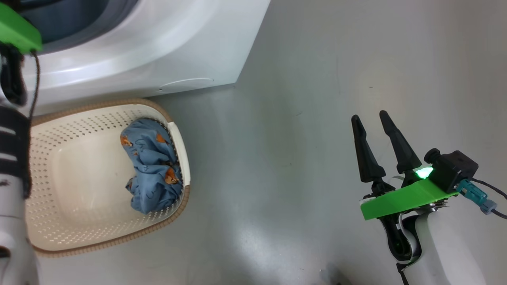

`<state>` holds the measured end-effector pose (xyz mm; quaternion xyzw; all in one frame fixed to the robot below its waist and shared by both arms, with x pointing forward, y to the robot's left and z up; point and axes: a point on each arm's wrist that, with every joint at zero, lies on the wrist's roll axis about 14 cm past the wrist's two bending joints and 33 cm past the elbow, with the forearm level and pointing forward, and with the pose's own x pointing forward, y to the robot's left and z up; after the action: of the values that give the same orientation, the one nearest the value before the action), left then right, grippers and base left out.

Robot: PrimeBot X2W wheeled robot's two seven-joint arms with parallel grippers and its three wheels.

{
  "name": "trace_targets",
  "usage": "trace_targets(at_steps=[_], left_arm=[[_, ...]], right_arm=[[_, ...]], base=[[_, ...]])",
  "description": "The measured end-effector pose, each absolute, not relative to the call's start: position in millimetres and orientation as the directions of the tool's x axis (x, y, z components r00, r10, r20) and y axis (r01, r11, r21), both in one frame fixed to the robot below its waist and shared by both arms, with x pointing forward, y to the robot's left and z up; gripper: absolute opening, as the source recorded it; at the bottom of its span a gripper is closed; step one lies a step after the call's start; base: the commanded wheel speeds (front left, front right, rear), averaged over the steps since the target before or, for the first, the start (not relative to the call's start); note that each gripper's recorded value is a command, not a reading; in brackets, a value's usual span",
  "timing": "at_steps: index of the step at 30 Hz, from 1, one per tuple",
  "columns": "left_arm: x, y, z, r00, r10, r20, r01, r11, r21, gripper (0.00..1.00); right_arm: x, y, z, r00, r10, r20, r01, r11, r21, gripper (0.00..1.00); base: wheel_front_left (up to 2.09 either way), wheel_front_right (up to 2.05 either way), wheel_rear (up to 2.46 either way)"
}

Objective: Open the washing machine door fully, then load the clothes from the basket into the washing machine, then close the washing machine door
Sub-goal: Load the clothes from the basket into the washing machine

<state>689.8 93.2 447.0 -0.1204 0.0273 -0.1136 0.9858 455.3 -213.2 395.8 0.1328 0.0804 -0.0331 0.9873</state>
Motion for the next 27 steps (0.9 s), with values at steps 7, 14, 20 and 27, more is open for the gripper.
trace_targets(at_steps=[7,14,20,27], left_arm=[[669.5,106.4,440.0,0.981,-0.194,-0.029,0.178,0.943,-0.28,1.0],[638.6,113.0,430.7,0.982,-0.185,-0.046,0.165,0.947,-0.275,1.0],[609.6,119.8,428.9,0.982,-0.179,-0.056,0.16,0.956,-0.245,1.0],[574.4,129.0,428.8,0.986,-0.155,-0.064,0.136,0.962,-0.238,1.0]], right_arm=[[459.6,-209.9,400.3,0.988,-0.032,-0.151,0.071,0.964,0.257,1.0],[462.5,-211.4,411.3,0.992,-0.029,-0.121,0.059,0.966,0.252,1.0],[461.8,-212.4,422.0,0.995,-0.018,-0.098,0.041,0.971,0.236,1.0],[448.8,-212.0,425.6,0.995,-0.01,-0.104,0.034,0.972,0.231,1.0]], base=[[0.0,0.0,0.0],[0.0,0.0,0.0],[0.0,0.0,0.0],[0.0,0.0,0.0]])
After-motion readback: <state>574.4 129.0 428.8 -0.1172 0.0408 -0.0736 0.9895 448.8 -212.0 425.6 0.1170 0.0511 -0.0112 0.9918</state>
